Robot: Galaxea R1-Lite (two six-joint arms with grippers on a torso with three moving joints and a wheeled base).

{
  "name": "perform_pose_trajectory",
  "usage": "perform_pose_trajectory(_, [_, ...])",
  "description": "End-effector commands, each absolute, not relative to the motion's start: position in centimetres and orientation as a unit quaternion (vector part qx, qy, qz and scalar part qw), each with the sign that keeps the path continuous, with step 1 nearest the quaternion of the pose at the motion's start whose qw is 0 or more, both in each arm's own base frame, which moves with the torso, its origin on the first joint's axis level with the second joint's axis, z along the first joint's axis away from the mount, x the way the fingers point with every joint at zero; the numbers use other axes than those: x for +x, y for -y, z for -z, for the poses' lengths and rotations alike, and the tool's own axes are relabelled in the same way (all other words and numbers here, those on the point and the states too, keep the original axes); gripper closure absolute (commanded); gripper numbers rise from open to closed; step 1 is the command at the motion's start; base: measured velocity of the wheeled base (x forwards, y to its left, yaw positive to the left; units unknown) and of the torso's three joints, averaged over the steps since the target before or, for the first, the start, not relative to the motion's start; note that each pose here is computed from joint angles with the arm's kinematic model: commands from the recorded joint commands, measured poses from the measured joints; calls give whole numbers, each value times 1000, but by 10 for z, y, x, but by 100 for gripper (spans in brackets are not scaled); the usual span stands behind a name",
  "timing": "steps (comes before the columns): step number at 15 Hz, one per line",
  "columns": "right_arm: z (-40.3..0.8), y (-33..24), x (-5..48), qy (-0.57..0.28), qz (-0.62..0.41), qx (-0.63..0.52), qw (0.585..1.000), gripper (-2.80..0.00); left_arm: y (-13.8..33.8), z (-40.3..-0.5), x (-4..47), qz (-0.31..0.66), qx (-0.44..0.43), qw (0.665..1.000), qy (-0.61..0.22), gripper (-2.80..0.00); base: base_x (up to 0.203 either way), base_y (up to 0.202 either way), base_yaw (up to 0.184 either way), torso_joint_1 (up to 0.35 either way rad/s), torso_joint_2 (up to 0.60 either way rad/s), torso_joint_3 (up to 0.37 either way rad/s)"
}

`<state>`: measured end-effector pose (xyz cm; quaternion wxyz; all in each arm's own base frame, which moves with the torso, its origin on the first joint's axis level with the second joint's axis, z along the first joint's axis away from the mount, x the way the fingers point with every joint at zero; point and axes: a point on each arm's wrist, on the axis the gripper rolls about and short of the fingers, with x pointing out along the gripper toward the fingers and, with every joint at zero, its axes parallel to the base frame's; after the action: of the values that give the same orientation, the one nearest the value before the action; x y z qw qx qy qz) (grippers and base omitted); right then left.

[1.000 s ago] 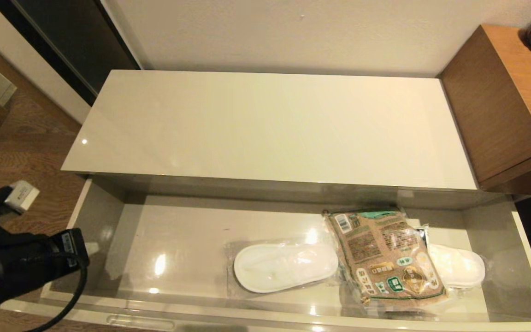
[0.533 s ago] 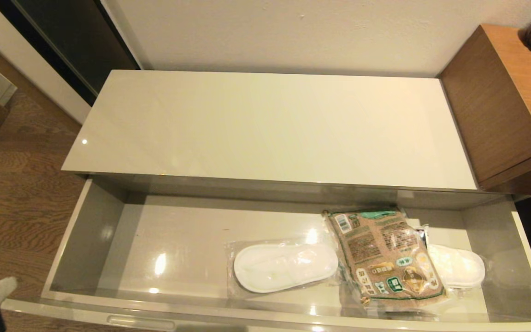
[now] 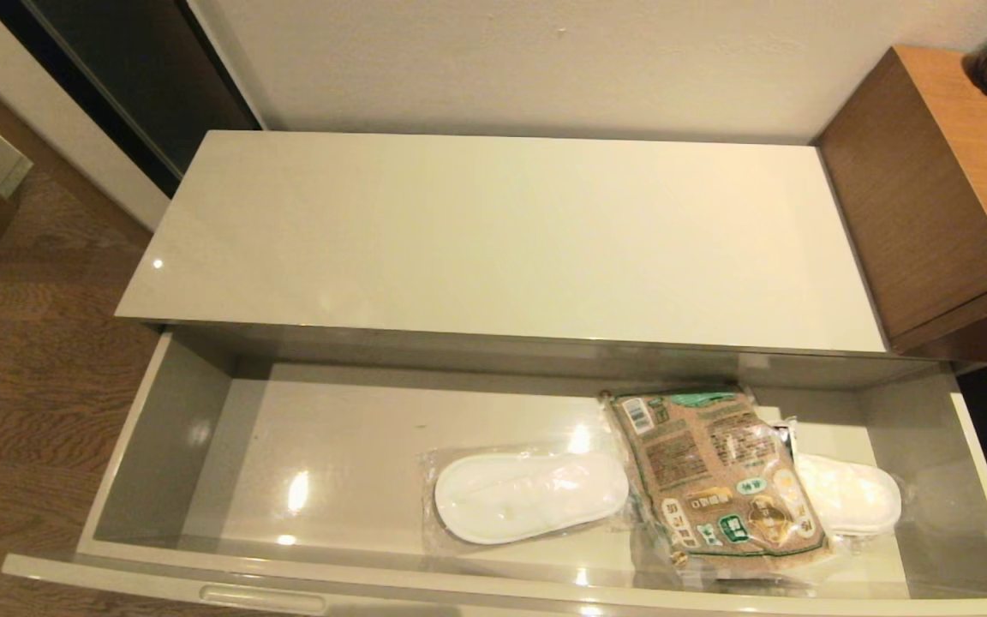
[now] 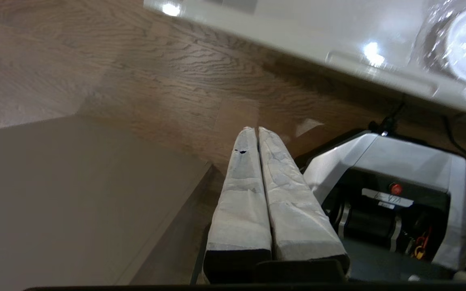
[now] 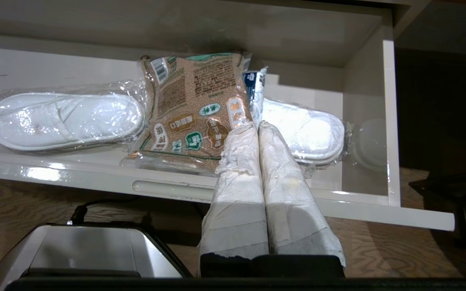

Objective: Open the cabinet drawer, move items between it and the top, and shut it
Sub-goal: Take out the disposable slippers from the drawer

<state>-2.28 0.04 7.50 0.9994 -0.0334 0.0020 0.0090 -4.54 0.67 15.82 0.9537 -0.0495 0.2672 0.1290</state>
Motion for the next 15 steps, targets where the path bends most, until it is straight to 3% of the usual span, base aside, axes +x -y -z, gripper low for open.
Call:
perform_pose_trajectory(1, [-75,0,-23,-4,-9,-34,999,0,-6,-129,-64,-127,-35,962,-240,0,0,0,0,0,0,0])
perform_pose_trajectory(4, [-75,0,-23,-3,-9,-34,999,0,-6,-92,-77,-115,26,968,-221,0,0,0,0,0,0,0])
perform_pose_trajectory(6, [-75,0,-23,-2,-10,-34,999,0,-5,-83,-76,-100,51,960,-257,0,0,0,0,0,0,0])
perform_pose_trajectory(8, [-75,0,-23,-3,-9,-34,999,0,-5,-87,-76,-117,-10,965,-235,0,0,0,0,0,0,0])
perform_pose_trajectory(11, [-75,0,-23,-4,-9,-33,999,0,-5,-99,-64,-124,-50,981,-143,0,0,0,0,0,0,0])
perform_pose_trajectory(15, [-75,0,-23,-4,-9,-33,999,0,-5,-99,-30,-104,-73,990,59,0,0,0,0,0,0,0])
